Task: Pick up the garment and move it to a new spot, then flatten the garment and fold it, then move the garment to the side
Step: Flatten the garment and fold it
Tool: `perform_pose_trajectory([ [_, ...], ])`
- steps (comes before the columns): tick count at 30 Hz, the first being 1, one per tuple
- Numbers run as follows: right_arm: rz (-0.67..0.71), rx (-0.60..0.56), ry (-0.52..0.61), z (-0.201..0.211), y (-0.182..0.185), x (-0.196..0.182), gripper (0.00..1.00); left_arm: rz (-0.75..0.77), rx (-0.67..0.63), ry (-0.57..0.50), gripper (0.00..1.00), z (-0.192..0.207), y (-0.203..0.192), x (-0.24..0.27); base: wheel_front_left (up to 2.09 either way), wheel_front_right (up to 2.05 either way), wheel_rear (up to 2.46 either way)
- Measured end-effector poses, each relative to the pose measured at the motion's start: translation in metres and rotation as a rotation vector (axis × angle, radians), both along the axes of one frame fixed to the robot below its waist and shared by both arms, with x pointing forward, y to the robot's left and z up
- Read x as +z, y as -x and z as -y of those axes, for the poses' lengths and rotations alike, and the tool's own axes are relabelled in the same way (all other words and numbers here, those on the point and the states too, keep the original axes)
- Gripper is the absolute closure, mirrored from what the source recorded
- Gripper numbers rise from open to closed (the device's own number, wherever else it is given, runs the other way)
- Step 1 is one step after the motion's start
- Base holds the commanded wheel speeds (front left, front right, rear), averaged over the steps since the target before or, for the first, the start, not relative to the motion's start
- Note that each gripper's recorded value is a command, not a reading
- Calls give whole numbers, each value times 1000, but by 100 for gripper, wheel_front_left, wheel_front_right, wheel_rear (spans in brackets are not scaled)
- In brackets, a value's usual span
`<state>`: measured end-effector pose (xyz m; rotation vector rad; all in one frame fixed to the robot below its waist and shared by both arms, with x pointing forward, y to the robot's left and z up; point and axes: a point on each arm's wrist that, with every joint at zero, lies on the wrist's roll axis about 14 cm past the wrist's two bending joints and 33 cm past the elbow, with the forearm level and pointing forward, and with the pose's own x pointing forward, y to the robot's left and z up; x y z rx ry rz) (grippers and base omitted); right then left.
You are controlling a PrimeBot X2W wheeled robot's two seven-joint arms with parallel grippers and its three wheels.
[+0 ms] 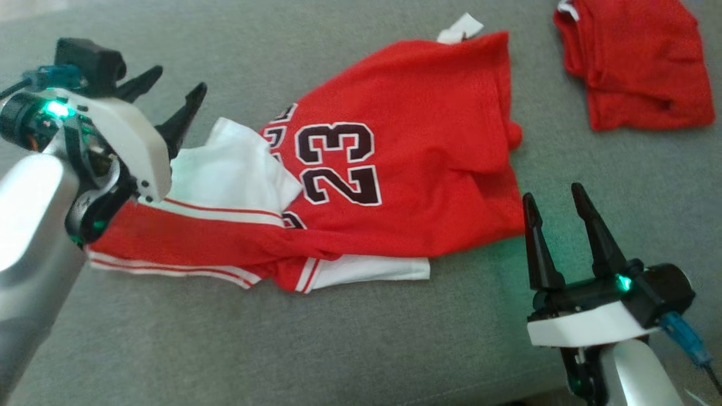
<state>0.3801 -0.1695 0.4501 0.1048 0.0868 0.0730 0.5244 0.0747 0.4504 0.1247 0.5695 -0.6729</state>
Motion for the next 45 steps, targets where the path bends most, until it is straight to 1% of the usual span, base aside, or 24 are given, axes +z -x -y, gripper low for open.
perform_pose_trajectory([
  [5,-36,-33,4,11,1,-11,0,-104,-66,-58,0,10,9,-47,0,0,0],
  [8,-54,-46,1,14,2,-17,0,-156,-81,-92,0,8,13,-69,0,0,0],
  [10,-59,-50,2,15,1,-19,0,-164,-86,-114,0,4,11,-77,0,0,0],
  [14,-55,-50,4,16,-2,-18,0,-183,-101,-115,0,8,11,-81,0,0,0],
  [15,-51,-50,2,16,-3,-17,0,-183,-108,-113,9,9,12,-81,0,0,0],
  [16,-45,-50,1,16,-5,-16,0,-184,-116,-112,9,11,14,-81,0,0,0],
  [17,-42,-49,1,16,-6,-15,0,-188,-125,-113,26,12,16,-82,0,0,0],
  [18,-42,-50,1,16,-6,-15,0,-191,-135,-110,30,14,19,-82,0,0,0],
  [19,-42,-52,2,17,-6,-15,0,-191,-147,-107,53,16,21,-82,0,0,0],
  [20,-41,-53,2,18,-6,-15,0,-190,-158,-105,68,17,24,-82,0,0,0],
  [21,-40,-55,3,18,-6,-14,0,-188,-170,-108,100,18,26,-82,0,0,0],
  [23,-38,-57,3,19,-7,-14,0,-165,-188,-110,100,19,28,-80,0,0,0],
  [25,-35,-57,3,19,-8,-13,0,-101,-199,-96,100,19,24,-72,0,0,0],
  [30,-50,-59,34,23,-3,-17,0,218,-161,-23,100,10,-15,-13,0,0,0],
  [34,-97,-48,43,20,11,-29,0,459,-61,14,100,-16,-39,46,0,0,0],
  [38,-168,-6,43,11,28,-49,0,563,55,34,100,-44,-45,85,0,0,0],
  [42,-171,77,58,-6,28,-50,0,614,123,58,100,-64,-40,112,0,0,0],
  [45,-168,148,54,-25,28,-51,0,625,149,62,100,-74,-32,117,0,0,0],
])
